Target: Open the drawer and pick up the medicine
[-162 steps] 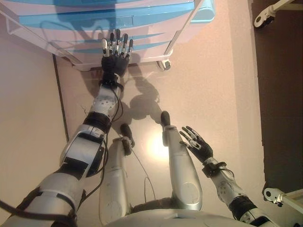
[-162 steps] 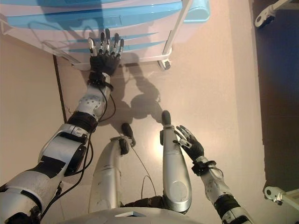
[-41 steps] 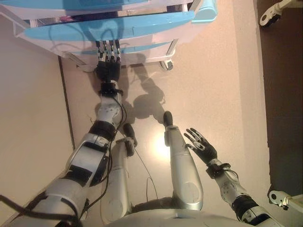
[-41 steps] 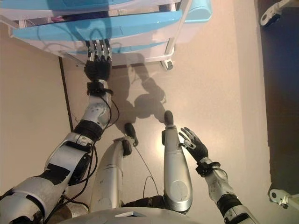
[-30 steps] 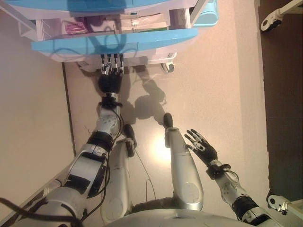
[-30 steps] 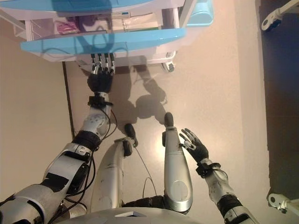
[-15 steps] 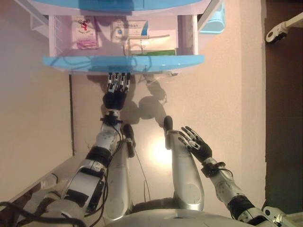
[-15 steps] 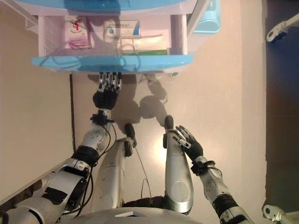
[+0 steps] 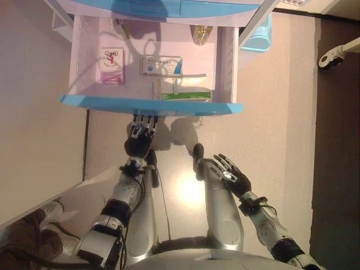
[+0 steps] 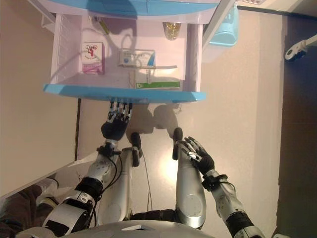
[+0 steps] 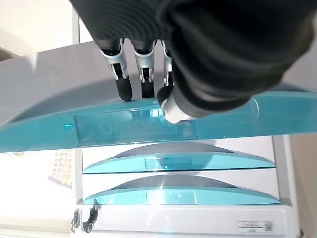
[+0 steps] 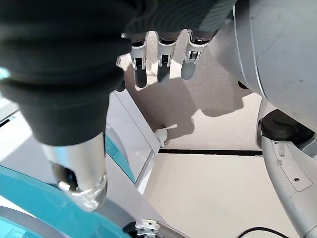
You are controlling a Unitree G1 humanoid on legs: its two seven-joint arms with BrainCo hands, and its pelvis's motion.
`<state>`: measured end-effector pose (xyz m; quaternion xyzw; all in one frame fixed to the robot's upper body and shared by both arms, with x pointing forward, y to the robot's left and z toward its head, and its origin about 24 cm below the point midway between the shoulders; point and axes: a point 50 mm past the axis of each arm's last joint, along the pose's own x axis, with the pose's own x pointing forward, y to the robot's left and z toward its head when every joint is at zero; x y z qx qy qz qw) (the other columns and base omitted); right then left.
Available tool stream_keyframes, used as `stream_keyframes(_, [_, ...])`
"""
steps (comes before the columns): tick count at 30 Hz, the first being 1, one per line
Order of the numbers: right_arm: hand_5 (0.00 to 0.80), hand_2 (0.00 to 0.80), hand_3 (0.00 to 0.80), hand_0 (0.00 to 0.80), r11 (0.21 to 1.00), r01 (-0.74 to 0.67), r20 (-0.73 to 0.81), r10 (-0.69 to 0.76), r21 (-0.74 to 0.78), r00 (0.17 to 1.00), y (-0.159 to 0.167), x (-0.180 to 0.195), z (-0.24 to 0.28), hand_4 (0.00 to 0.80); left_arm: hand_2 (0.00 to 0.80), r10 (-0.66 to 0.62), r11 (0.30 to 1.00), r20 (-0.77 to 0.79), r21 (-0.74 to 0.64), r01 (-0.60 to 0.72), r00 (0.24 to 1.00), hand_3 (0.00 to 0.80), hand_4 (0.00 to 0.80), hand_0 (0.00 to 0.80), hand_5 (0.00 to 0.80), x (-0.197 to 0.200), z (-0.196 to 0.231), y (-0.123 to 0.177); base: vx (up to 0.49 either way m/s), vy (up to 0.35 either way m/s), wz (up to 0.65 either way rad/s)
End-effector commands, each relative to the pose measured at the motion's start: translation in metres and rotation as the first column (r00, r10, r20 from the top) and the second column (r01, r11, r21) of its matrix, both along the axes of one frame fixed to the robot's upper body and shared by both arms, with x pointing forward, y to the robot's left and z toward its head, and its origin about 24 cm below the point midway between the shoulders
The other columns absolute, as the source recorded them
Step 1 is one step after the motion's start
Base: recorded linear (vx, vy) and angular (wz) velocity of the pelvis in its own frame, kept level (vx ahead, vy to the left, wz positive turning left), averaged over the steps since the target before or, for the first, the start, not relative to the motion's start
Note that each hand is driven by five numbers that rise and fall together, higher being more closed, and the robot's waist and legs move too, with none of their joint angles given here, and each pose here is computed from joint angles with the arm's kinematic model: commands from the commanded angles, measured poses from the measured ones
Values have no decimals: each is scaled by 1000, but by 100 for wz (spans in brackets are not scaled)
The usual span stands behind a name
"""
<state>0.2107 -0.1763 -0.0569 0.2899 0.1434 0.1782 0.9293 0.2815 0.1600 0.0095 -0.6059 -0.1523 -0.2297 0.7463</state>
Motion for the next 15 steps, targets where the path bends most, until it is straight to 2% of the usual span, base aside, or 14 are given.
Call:
stream_keyframes(1, [0, 0, 0, 0, 999, -25, -47, 27, 43, 999, 6, -33, -11, 0, 800, -22, 997, 317, -59, 43, 948, 800, 800, 800, 800, -3, 36, -8, -19, -19, 12])
stream_keyframes(7, [0, 0, 0, 0, 998, -26, -43, 28, 49, 999, 5, -36, -10, 0, 800, 79, 992, 180, -115, -58, 980, 800, 800, 800, 800, -33, -5, 20, -10, -8, 3])
stream_keyframes(15, [0, 0, 0, 0, 998, -12, -52, 15, 62, 999, 3, -38, -10, 0, 800, 211, 958, 28, -203, -201, 977, 800, 800, 800, 800, -65, -38, 44, -40, -18, 8])
